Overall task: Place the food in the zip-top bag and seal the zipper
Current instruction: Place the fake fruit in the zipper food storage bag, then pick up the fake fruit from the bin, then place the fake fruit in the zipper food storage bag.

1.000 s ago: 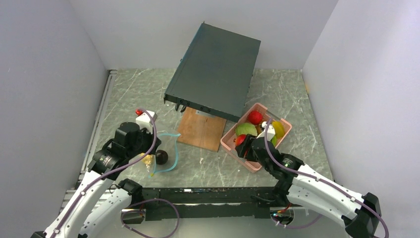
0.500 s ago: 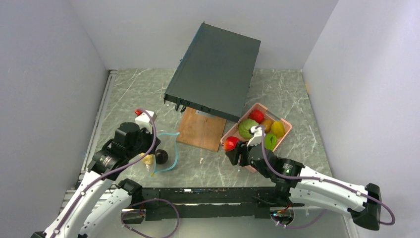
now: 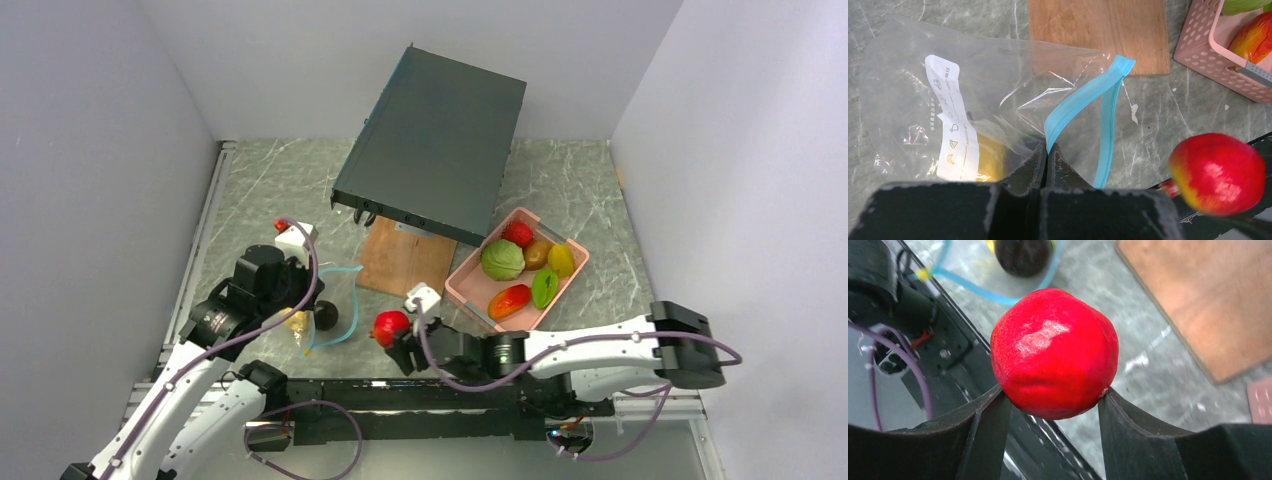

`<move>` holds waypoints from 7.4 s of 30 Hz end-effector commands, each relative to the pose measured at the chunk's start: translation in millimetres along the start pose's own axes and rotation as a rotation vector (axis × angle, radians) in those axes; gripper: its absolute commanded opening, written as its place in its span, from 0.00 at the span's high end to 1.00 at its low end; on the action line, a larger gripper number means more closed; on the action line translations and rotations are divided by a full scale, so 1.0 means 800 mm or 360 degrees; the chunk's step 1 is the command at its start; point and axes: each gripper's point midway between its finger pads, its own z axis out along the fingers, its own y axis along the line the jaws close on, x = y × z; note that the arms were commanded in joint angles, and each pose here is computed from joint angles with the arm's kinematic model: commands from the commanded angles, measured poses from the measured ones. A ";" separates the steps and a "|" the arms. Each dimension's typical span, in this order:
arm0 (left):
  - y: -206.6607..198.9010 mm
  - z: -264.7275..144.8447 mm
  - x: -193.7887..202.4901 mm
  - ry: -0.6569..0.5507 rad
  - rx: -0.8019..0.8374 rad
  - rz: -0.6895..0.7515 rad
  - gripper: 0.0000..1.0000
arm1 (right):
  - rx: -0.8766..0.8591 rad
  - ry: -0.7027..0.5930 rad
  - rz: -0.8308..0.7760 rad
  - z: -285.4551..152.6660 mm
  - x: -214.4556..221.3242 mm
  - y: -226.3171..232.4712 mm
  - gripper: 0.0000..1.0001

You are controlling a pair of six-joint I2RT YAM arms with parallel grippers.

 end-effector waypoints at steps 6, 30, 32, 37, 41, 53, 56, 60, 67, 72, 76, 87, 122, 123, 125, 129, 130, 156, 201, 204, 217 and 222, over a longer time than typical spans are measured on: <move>-0.012 -0.011 -0.019 -0.0133 0.0055 0.0018 1.00 | -0.0021 -0.0261 -0.0127 0.072 -0.117 0.094 0.85; -0.054 -0.097 -0.043 0.0047 0.0201 -0.0340 1.00 | -0.0073 -0.0344 -0.0070 0.076 -0.166 0.100 0.76; -0.050 -0.090 -0.038 0.0084 0.0169 -0.0341 1.00 | -0.0083 -0.0355 -0.0070 0.068 -0.171 0.099 0.75; -0.052 -0.087 -0.041 0.0095 0.0174 -0.0356 1.00 | -0.0104 -0.0343 -0.0055 0.070 -0.167 0.088 0.74; -0.067 -0.092 -0.049 0.0039 0.0281 -0.0392 1.00 | -0.0172 -0.0278 0.0040 0.093 -0.154 0.077 0.73; -0.064 -0.078 -0.057 -0.0033 0.0250 -0.0512 1.00 | -0.0178 -0.0091 0.0026 0.118 -0.153 0.081 0.09; -0.055 -0.080 -0.061 -0.0095 0.0193 -0.0549 1.00 | -0.0162 -0.0069 0.0044 0.109 -0.150 0.077 0.02; -0.045 -0.084 -0.062 -0.0134 0.0122 -0.0589 1.00 | -0.0117 0.0001 0.0076 0.092 -0.142 0.066 0.02; -0.040 -0.087 -0.060 -0.0177 0.0108 -0.0622 1.00 | -0.0219 0.0116 0.0202 0.043 -0.125 0.067 0.09; -0.023 -0.070 -0.055 -0.0123 -0.0027 -0.0527 1.00 | -0.0191 0.0019 0.0219 0.015 -0.134 0.047 0.09; -0.005 -0.059 -0.047 -0.0065 -0.0156 -0.0430 1.00 | -0.0091 -0.0066 0.0184 -0.011 -0.152 0.023 0.09; 0.017 -0.036 -0.029 -0.0058 -0.0245 -0.0220 1.00 | 0.0374 -0.0155 0.0317 -0.086 -0.118 -0.089 0.08; 0.022 -0.028 -0.016 -0.0159 -0.0215 -0.0195 1.00 | 0.1357 0.0075 0.1213 -0.115 0.004 -0.315 0.23; 0.022 -0.029 -0.017 -0.0163 -0.0217 -0.0197 1.00 | 0.1386 0.0115 0.1258 -0.114 0.010 -0.319 0.24; 0.022 -0.029 -0.017 -0.0169 -0.0214 -0.0198 1.00 | 0.1392 0.0160 0.1348 -0.106 0.019 -0.319 0.30; 0.022 -0.028 -0.018 -0.0173 -0.0211 -0.0195 1.00 | 0.1516 0.0215 0.1545 -0.101 0.037 -0.320 0.49; 0.022 -0.028 -0.018 -0.0169 -0.0211 -0.0195 1.00 | 0.1559 0.0227 0.1567 -0.100 0.040 -0.323 0.49; 0.019 -0.025 -0.016 -0.0157 -0.0192 -0.0186 1.00 | 0.1706 0.0245 0.1468 -0.115 0.032 -0.337 0.90; 0.021 -0.028 -0.017 -0.0186 -0.0204 -0.0204 1.00 | -0.0048 -0.0112 0.0081 0.058 -0.166 0.066 0.97; 0.021 -0.028 -0.017 -0.0184 -0.0199 -0.0202 1.00 | -0.0018 -0.0108 0.0113 0.072 -0.179 0.071 0.93; 0.020 -0.031 -0.018 -0.0204 -0.0189 -0.0204 1.00 | 0.0162 0.0076 0.0231 0.133 -0.153 0.053 0.83; 0.020 -0.031 -0.018 -0.0206 -0.0187 -0.0205 1.00 | 0.0128 0.0133 0.0274 0.144 -0.143 0.052 0.56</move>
